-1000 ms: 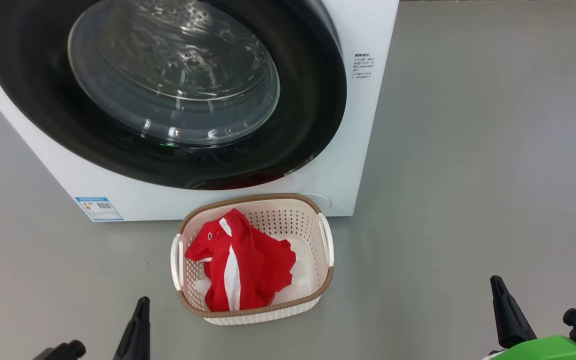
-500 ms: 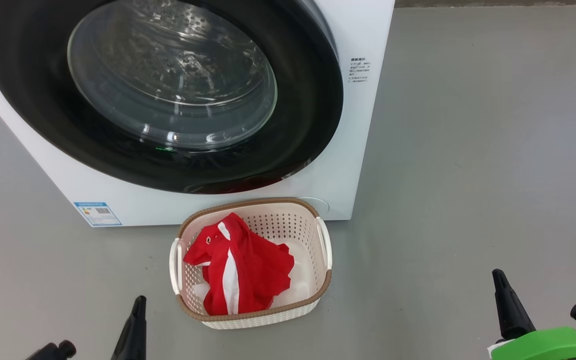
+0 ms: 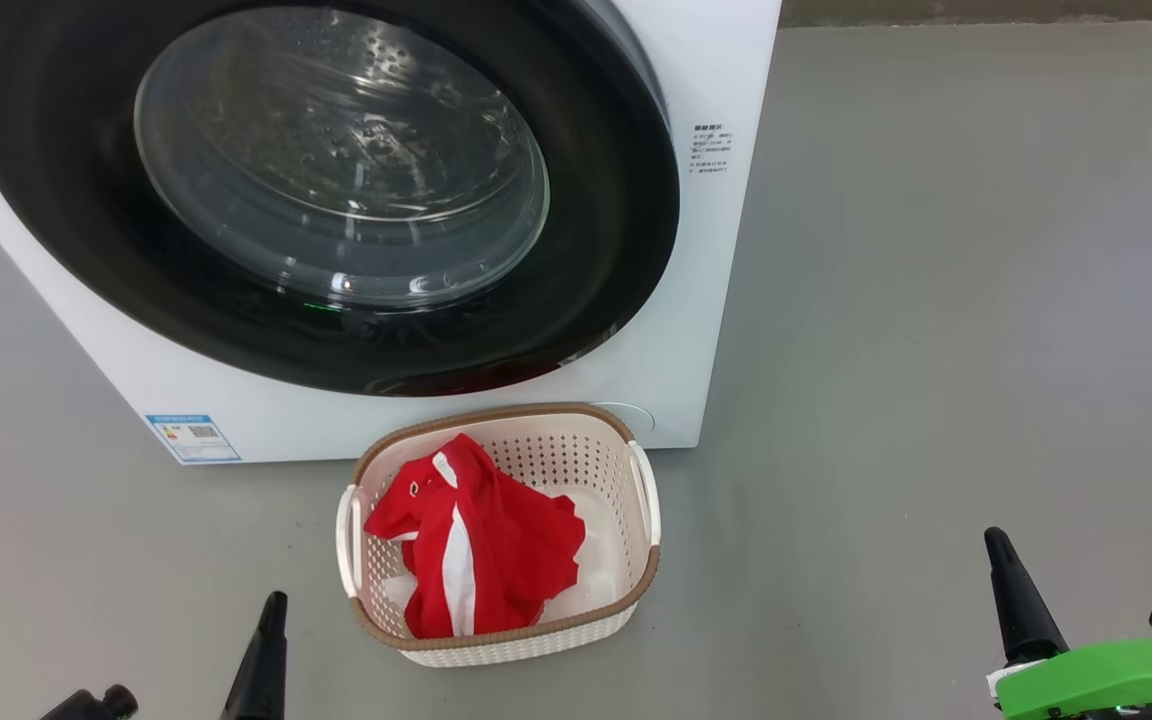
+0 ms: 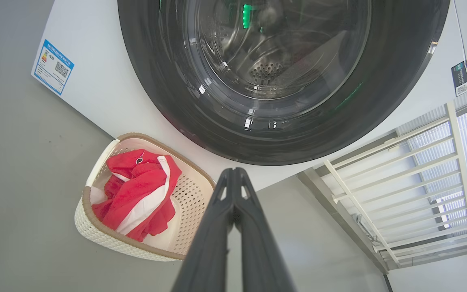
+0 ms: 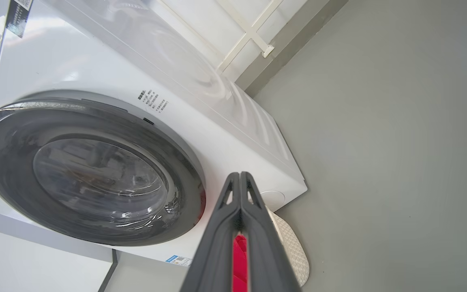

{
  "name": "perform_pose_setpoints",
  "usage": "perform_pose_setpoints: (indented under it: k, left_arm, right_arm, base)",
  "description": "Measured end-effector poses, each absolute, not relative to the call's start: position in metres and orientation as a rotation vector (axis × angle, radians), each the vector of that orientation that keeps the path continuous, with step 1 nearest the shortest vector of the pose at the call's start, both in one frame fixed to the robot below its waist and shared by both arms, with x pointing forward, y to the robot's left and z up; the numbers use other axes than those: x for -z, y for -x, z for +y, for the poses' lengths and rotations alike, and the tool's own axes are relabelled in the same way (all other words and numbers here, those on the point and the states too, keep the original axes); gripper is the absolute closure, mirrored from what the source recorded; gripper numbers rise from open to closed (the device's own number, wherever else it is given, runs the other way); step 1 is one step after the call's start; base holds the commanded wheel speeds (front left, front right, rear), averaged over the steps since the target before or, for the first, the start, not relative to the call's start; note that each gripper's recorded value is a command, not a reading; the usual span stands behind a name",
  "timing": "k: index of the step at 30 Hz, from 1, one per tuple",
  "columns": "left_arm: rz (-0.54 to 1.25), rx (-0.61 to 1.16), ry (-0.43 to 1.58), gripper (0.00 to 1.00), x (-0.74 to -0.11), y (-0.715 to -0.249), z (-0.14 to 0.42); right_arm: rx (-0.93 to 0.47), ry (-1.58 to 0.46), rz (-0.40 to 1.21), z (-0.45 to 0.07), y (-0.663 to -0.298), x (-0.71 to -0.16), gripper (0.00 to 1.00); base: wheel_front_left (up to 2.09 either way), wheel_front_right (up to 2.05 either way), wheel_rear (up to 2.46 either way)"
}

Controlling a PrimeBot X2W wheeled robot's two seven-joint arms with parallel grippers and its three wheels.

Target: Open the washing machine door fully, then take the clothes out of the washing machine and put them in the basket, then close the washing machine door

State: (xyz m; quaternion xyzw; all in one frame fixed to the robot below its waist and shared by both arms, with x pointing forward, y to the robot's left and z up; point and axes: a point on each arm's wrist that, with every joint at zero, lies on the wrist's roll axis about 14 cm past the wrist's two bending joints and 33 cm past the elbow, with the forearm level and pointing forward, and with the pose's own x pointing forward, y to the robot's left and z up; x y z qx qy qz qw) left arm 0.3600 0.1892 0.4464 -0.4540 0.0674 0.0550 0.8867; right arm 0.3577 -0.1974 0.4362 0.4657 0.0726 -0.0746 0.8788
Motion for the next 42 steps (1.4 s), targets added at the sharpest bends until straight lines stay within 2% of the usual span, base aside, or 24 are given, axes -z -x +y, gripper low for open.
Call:
perform_pose_setpoints:
  k: [42]
  left_arm:
    - [0.107, -0.082, 1.399, 1.00, -0.468, -0.372, 0.186]
  right_arm:
    - [0.119, -1.402, 0.082, -0.201, -0.370, -0.465, 1.00]
  base:
    - [0.00, 0.00, 0.00]
